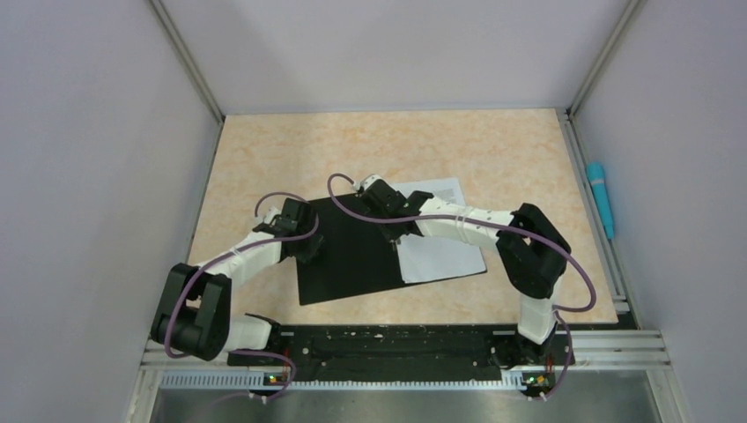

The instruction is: Put the files into the folder

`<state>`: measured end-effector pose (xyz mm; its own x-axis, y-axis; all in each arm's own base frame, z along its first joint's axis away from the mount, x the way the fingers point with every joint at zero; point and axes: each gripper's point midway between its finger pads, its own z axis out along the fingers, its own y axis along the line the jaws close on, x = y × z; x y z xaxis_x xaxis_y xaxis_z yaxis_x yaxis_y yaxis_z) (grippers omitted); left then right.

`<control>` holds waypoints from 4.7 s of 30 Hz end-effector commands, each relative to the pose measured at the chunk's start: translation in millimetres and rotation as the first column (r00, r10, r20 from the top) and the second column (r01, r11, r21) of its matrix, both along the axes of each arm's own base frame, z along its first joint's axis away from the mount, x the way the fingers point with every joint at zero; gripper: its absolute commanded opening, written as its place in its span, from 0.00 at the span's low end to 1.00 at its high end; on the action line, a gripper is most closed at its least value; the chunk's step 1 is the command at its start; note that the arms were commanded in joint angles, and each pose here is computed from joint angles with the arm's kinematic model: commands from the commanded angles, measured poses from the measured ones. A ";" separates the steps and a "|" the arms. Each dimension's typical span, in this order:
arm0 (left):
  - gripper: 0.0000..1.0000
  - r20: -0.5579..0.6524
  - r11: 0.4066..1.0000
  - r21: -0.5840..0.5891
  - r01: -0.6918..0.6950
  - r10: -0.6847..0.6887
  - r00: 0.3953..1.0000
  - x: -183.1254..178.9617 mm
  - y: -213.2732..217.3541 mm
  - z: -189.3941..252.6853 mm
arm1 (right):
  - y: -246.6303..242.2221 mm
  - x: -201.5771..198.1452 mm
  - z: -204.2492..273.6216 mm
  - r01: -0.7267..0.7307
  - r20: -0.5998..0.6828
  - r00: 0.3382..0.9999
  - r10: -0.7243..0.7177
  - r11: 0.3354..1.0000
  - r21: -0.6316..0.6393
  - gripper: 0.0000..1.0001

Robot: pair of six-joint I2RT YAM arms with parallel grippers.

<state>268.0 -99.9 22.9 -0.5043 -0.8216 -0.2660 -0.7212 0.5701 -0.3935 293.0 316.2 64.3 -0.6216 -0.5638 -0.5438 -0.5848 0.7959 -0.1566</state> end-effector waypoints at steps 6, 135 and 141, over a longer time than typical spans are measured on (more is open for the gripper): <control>0.31 -0.163 0.995 0.101 -0.022 0.038 0.986 -33.7 24.0 -33.2 | -10.5 0.6 31.8 -0.012 -0.009 1.000 0.011 0.999 -0.037 0.04; 0.92 -0.416 0.933 0.332 0.141 0.010 0.909 -30.8 52.3 -19.1 | -2.4 -23.1 20.3 -0.022 -0.013 1.000 0.022 1.000 -0.017 0.01; 0.96 -0.512 0.922 0.311 0.231 -0.043 0.858 -29.2 47.4 -25.8 | 1.8 -20.3 21.5 -0.023 -0.013 1.000 0.023 1.000 -0.001 0.01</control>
